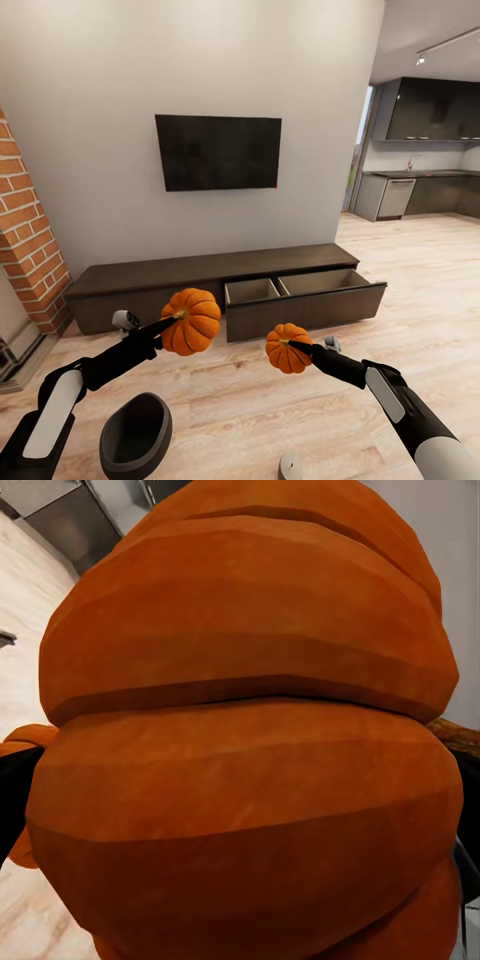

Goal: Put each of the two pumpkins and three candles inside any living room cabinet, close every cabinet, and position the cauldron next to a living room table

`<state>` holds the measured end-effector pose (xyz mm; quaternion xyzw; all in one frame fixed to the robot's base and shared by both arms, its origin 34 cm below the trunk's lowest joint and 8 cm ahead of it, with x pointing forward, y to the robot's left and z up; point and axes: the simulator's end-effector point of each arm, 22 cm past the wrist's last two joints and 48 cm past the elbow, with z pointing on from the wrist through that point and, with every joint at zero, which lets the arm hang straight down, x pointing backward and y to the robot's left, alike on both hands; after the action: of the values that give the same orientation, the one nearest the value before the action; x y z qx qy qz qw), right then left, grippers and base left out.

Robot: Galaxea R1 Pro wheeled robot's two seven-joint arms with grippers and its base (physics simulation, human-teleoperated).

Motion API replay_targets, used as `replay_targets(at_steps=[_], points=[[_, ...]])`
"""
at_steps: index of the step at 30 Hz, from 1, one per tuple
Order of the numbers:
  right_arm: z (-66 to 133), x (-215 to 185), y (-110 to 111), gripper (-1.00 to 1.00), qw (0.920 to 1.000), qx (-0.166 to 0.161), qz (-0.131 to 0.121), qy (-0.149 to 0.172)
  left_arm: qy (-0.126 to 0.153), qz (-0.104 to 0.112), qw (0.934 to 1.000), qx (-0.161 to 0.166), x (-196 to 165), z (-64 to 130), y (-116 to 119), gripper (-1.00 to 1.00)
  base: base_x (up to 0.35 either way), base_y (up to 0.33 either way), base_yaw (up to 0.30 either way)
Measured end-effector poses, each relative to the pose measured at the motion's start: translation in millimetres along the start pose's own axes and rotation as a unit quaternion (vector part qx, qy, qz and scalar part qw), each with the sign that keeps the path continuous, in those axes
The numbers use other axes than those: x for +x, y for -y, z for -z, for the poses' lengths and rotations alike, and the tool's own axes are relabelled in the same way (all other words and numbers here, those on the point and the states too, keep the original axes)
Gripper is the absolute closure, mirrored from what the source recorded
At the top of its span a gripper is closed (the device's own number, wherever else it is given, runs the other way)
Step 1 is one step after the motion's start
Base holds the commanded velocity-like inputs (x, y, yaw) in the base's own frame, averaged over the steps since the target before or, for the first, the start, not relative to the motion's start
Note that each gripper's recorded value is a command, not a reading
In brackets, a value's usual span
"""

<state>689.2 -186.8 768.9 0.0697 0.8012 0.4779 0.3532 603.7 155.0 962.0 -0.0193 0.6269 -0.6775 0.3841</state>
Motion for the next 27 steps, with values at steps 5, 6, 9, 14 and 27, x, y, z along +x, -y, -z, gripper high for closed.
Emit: replay_targets(at_steps=[5,6,9,14,27], points=[[-0.3,0.4,0.2,1.00,1.0000,0.001,0.000,0.000,0.002,-0.001,1.0000,0.000,-1.6,1.2,0.0,1.00,0.000,0.000,0.000],[-0.4,0.6,0.0,1.00,1.0000,0.000,0.000,0.000,0.002,-0.001,1.0000,-0.001,-1.6,1.2,-0.1,1.00,0.000,0.000,-0.044],[0.0,0.0,-1.6,1.00,1.0000,-0.003,0.000,0.000,0.002,-0.001,1.0000,0.000,-1.7,1.2,0.4,1.00,0.000,-0.095,-0.162],[0.5,-0.8,-3.4,1.00,1.0000,-0.004,0.001,0.001,0.002,-0.003,1.0000,-0.001,-1.8,1.2,1.0,1.00,0.000,-0.242,-0.208],[0.6,-1.2,-2.6,1.00,1.0000,-0.003,0.004,0.002,0.001,-0.005,1.0000,-0.004,-1.2,0.9,-0.2,1.00,0.000,-0.278,-0.019]])
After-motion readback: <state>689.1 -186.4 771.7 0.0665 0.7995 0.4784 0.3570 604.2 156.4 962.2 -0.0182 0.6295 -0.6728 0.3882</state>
